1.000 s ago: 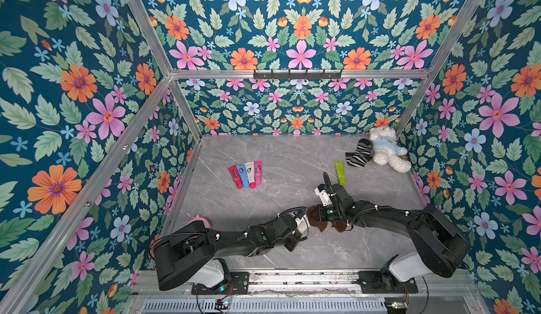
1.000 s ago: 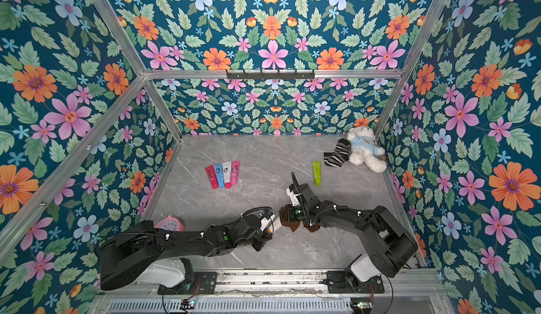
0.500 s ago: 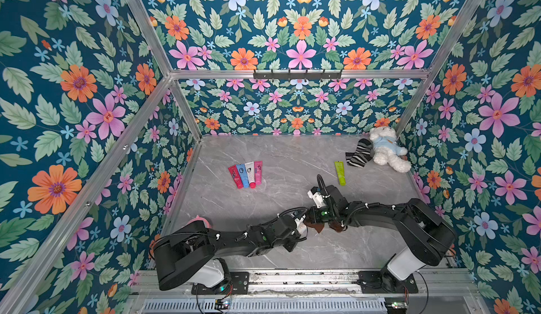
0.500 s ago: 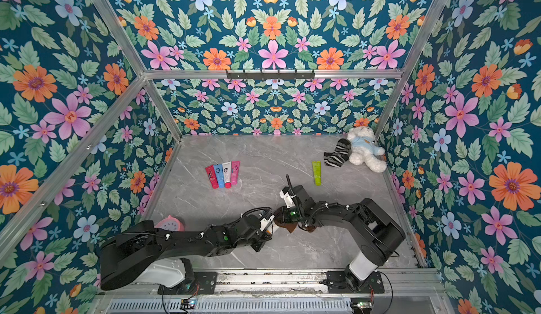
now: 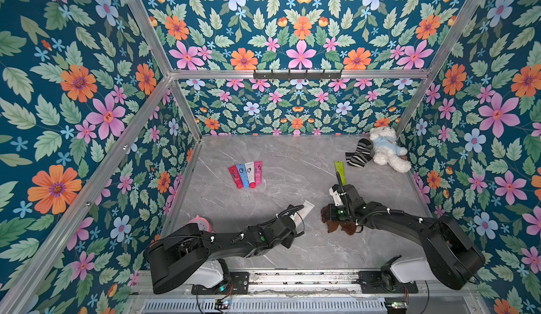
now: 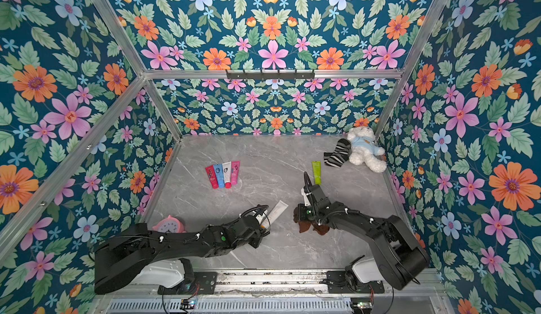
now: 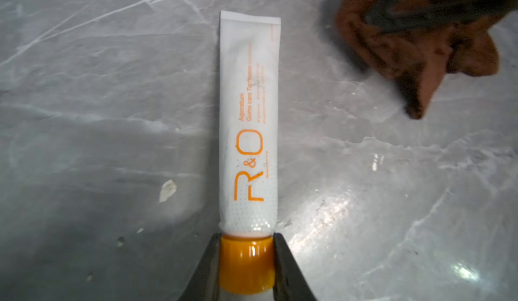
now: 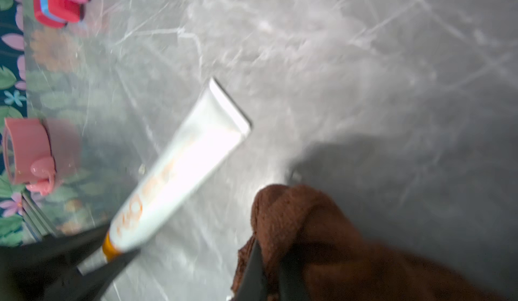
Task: Wipe the surface of the toothpaste tube
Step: Wipe the dirt from the toothpaste tube, then adjust the toothpaste at the center of the board.
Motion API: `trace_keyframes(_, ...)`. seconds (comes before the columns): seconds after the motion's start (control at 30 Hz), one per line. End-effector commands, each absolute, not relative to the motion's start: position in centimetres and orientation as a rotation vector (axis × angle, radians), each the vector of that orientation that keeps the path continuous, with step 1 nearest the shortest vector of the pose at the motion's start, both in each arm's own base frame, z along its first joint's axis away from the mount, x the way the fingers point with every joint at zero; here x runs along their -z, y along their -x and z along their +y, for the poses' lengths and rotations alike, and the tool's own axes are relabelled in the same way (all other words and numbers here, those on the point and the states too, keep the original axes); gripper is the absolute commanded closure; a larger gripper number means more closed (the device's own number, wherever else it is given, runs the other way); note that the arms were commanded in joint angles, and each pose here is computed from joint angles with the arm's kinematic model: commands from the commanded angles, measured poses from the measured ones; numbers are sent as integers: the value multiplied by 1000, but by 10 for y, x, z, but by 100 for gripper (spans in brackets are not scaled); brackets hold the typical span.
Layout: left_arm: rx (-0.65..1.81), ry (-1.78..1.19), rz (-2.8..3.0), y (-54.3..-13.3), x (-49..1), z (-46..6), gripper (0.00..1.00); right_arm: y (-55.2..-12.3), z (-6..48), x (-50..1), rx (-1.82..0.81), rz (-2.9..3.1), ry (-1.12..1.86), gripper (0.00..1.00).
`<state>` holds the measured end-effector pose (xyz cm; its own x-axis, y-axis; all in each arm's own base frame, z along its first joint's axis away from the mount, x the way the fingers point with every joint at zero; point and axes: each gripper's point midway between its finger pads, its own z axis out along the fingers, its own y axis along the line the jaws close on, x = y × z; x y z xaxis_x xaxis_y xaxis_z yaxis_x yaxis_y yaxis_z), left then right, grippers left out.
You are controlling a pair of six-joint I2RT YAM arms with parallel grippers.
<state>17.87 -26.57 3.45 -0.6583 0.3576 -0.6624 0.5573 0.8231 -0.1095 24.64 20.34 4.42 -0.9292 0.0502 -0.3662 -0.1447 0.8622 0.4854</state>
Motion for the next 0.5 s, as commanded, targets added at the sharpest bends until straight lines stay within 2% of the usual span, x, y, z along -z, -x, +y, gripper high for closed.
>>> trace_keyframes(0.0, 293, -475, 2380, -190, -35, -243, 100, -220, 193, -38, -670, 2740, 61, 100)
trace_keyframes(0.03, 302, -468, 2386, -190, -35, -244, 97, -214, 193, -38, -675, 2743, 69, 100)
trace_keyframes(0.13, 392, -479, 2413, -184, -38, -258, 71, -200, 184, -33, -671, 2758, 71, 100)
trace_keyframes(0.23, 461, -467, 2446, -180, -43, -272, 52, -193, 184, -36, -721, 2734, 75, 100)
trace_keyframes(0.37, 592, -468, 2439, -176, -56, -292, 39, -190, 182, -42, -744, 2700, 62, 100)
trace_keyframes(0.47, 613, -463, 2426, -178, -62, -298, 37, -191, 182, -44, -748, 2692, 65, 100)
